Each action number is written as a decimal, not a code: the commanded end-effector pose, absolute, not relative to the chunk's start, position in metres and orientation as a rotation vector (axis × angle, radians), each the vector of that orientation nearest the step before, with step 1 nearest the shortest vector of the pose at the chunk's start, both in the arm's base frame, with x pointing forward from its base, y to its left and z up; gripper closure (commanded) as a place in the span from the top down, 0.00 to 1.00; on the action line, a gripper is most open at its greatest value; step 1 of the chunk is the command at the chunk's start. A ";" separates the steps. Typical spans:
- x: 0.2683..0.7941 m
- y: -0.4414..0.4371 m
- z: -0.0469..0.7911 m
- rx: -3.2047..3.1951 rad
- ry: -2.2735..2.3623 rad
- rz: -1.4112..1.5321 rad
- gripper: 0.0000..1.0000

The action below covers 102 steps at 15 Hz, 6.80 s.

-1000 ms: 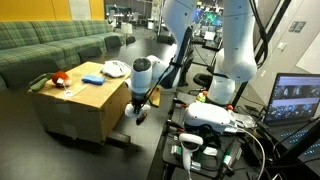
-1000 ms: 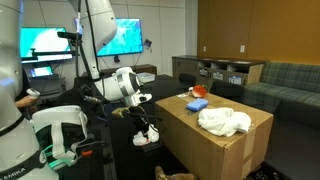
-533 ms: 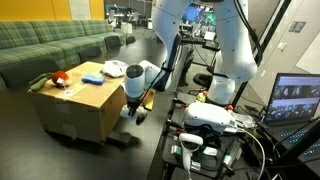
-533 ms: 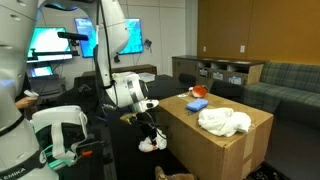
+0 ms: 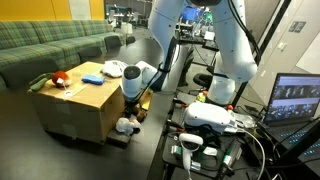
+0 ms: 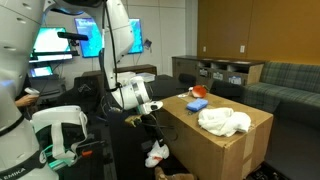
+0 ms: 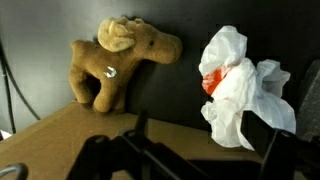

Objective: Replace the objects on the box with the objects on the table, that is the brown toy with the towel, plastic bag with the blue duster and orange object with the dark brown duster

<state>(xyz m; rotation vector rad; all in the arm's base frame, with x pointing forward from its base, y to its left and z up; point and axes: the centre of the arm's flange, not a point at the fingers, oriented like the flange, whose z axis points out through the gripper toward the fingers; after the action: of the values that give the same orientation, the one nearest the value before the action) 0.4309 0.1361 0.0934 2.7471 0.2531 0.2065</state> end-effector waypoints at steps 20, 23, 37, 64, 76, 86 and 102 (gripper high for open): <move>0.355 0.267 0.054 3.105 0.274 0.133 1.00; 0.359 0.270 0.044 3.125 0.260 0.124 1.00; 0.408 0.240 0.004 3.109 0.135 0.135 1.00; 0.409 0.270 -0.001 3.173 0.176 0.122 0.56; 0.408 0.274 -0.006 3.138 0.168 0.131 0.39; 0.406 0.249 0.015 3.047 0.228 0.178 0.39; 0.348 0.253 0.200 3.020 0.407 0.271 0.39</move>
<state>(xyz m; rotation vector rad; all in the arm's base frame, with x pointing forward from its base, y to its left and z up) 0.3462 0.2535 0.1389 3.0418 0.3879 0.2297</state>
